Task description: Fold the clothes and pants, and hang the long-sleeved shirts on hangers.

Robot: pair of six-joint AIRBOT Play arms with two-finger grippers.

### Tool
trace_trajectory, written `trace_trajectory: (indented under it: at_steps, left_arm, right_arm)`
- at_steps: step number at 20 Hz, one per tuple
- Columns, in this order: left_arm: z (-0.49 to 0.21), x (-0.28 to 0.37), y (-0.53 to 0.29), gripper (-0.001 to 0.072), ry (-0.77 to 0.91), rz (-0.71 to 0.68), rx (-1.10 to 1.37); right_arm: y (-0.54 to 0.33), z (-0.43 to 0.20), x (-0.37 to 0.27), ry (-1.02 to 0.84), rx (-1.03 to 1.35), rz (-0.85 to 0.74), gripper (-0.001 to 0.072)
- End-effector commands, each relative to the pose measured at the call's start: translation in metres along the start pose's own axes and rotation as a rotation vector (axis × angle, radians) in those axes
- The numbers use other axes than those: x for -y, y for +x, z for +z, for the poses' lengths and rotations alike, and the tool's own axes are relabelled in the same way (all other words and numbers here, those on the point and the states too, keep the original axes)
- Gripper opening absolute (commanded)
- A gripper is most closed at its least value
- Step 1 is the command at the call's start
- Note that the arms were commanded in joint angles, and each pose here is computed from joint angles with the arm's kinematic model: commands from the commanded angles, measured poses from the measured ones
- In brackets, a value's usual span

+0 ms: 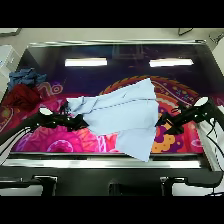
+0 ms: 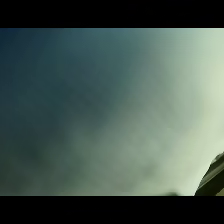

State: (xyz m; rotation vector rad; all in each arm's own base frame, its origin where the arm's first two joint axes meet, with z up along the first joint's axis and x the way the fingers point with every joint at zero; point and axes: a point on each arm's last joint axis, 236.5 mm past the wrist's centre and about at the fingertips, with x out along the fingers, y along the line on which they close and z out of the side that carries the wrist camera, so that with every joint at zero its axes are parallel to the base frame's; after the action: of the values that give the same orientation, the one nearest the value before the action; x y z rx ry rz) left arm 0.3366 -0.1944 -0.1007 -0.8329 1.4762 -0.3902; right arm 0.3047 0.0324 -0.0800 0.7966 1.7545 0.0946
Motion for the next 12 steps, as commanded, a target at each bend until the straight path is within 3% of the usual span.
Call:
trace_trajectory:
  at_steps: [1,6,7,9,10,12]
  left_arm:
    - [0.001,0.003,0.005,0.0033,-0.023,-0.007,0.01]
    - [-0.011,0.01,0.001,0.0033,0.011,-0.027,-0.036]
    - [-0.016,0.013,-0.001,0.0033,0.015,-0.035,-0.057]
    - [-0.02,0.02,-0.006,0.0033,0.034,-0.047,-0.062]
    - [-0.018,0.025,-0.011,0.0032,0.052,-0.053,-0.048]
    - [-0.009,0.046,-0.031,0.0032,0.122,-0.082,0.002]
  right_arm:
    - [0.013,0.003,-0.011,0.027,0.023,0.081,0.0667]
    - [0.04,0.003,-0.023,0.01,0.054,0.083,0.0663]
    - [0.046,0.003,-0.032,-0.021,0.061,0.072,0.0613]
    - [0.051,0.005,-0.05,-0.084,0.082,0.058,0.0191]
    - [0.046,0.009,-0.058,-0.104,0.097,0.062,0.0039]
    - [0.015,0.026,-0.077,-0.171,0.179,0.067,0.0038]
